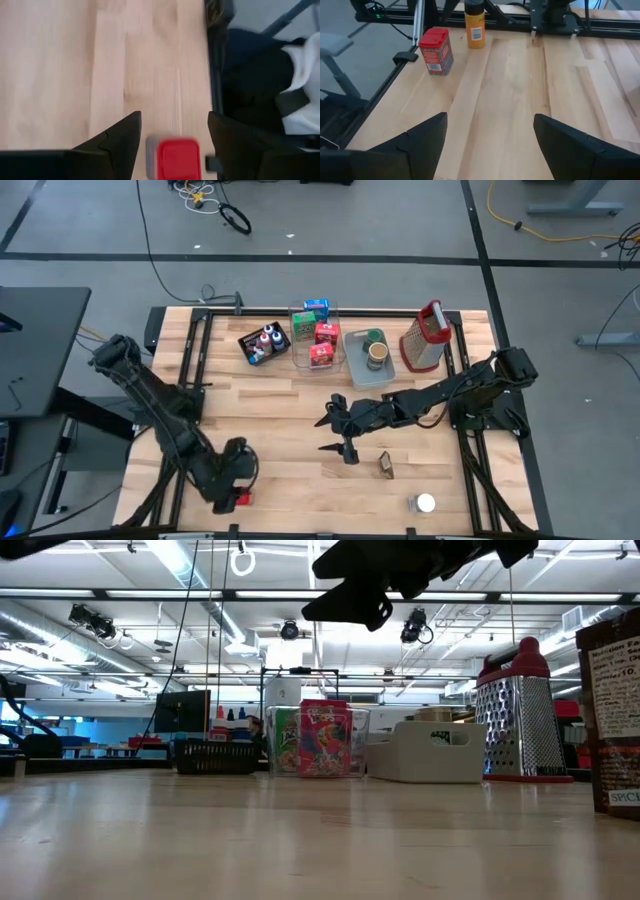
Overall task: Pick & Place Kitchen Items
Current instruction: Put the red spice can into the gray bin
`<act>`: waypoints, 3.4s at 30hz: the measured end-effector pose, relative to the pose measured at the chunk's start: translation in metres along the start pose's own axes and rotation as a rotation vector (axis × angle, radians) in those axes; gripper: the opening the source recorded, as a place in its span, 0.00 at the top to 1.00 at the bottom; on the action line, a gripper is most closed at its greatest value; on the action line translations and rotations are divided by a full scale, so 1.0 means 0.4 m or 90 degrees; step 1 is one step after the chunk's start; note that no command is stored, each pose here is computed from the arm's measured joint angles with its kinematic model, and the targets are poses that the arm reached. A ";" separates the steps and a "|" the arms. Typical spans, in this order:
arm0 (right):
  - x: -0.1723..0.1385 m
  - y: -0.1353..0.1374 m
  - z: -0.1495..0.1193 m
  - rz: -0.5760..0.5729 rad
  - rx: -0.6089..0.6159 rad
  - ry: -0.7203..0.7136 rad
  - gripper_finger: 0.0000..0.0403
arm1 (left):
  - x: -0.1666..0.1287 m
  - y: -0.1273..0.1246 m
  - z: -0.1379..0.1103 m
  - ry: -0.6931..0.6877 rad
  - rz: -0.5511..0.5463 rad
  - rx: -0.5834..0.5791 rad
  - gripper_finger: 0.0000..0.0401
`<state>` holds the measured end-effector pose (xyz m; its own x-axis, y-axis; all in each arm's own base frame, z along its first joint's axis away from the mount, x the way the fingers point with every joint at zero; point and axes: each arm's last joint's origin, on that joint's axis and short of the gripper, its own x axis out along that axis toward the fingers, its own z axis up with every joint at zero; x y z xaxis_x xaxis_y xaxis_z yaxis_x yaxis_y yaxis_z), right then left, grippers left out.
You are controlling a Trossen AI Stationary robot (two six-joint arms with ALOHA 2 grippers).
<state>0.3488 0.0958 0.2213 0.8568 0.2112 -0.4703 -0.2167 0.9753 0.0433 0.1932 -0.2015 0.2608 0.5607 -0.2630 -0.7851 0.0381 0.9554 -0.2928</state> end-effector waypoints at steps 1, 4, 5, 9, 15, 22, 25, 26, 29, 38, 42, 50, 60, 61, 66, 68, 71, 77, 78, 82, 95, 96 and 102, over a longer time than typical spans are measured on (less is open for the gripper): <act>0.000 0.000 -0.001 0.000 0.000 0.002 0.24 | 0.013 -0.003 -0.016 0.012 0.008 -0.008 0.40; 0.000 0.000 -0.002 0.000 0.000 0.005 0.24 | 0.052 -0.019 -0.071 0.055 0.027 0.005 0.40; 0.000 0.000 -0.002 0.000 0.000 0.005 0.24 | 0.063 -0.026 -0.080 0.059 0.027 0.010 0.40; 0.000 0.000 -0.002 0.000 0.000 0.005 0.24 | 0.107 -0.042 -0.113 0.105 0.023 0.015 0.39; 0.000 0.000 -0.002 -0.002 -0.001 0.005 0.24 | 0.139 -0.056 -0.123 0.145 -0.005 0.013 0.39; 0.000 0.000 -0.001 -0.003 -0.002 0.004 0.24 | 0.140 -0.041 -0.113 0.141 0.004 0.059 0.40; -0.001 0.000 -0.001 -0.002 -0.002 0.004 0.24 | 0.131 -0.031 -0.098 0.131 0.020 0.057 0.41; -0.001 0.000 -0.001 -0.003 -0.002 0.004 0.24 | 0.126 -0.026 -0.093 0.127 0.031 0.060 0.41; -0.001 0.000 -0.001 -0.003 -0.002 0.004 0.24 | 0.105 -0.021 -0.066 0.103 0.028 0.058 0.40; -0.001 0.000 -0.001 -0.001 -0.001 0.003 0.24 | 0.098 0.000 -0.062 0.122 0.057 0.046 0.31; -0.001 0.000 -0.001 -0.001 -0.001 0.003 0.24 | 0.100 -0.002 -0.057 0.112 0.048 0.058 0.29; -0.001 0.000 -0.001 -0.001 -0.001 0.003 0.24 | 0.142 0.009 -0.084 0.145 0.046 0.016 0.28; -0.001 -0.001 0.005 -0.007 -0.009 -0.011 0.24 | 0.157 0.035 -0.060 0.139 0.055 0.043 0.40; -0.001 -0.001 0.005 -0.007 -0.011 -0.011 0.24 | 0.158 0.039 -0.056 0.137 0.057 0.039 0.42; -0.001 0.000 0.005 -0.007 -0.012 -0.011 0.24 | 0.164 0.061 -0.035 0.129 0.068 0.017 0.43; -0.001 -0.001 0.005 -0.007 -0.012 -0.012 0.24 | 0.166 0.068 -0.028 0.123 0.074 0.021 0.42; -0.001 0.000 0.005 -0.007 -0.012 -0.011 0.24 | 0.166 0.075 -0.010 0.099 0.088 0.048 0.40; 0.012 0.002 -0.007 -0.048 -0.012 -0.003 0.24 | 0.174 0.112 0.047 0.003 0.155 0.125 0.42; 0.022 0.005 -0.017 -0.056 -0.014 0.008 0.24 | 0.175 0.120 0.059 -0.012 0.162 0.123 0.43; 0.063 0.022 -0.053 -0.062 -0.026 0.023 0.24 | 0.180 0.149 0.099 -0.054 0.168 0.123 0.42; 0.083 0.027 -0.058 -0.059 -0.057 -0.002 0.24 | 0.182 0.205 0.159 -0.109 0.181 0.109 0.43; 0.083 0.027 -0.057 -0.063 -0.057 -0.004 0.24 | 0.182 0.208 0.164 -0.118 0.183 0.108 0.42; 0.083 0.024 -0.054 -0.078 -0.056 -0.013 0.24 | 0.181 0.220 0.182 -0.141 0.187 0.130 0.40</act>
<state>0.3651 0.1109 0.1872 0.8884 0.0930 -0.4496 -0.1496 0.9845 -0.0919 0.2971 -0.1268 0.2181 0.7359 0.0387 -0.6760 0.0001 0.9984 0.0574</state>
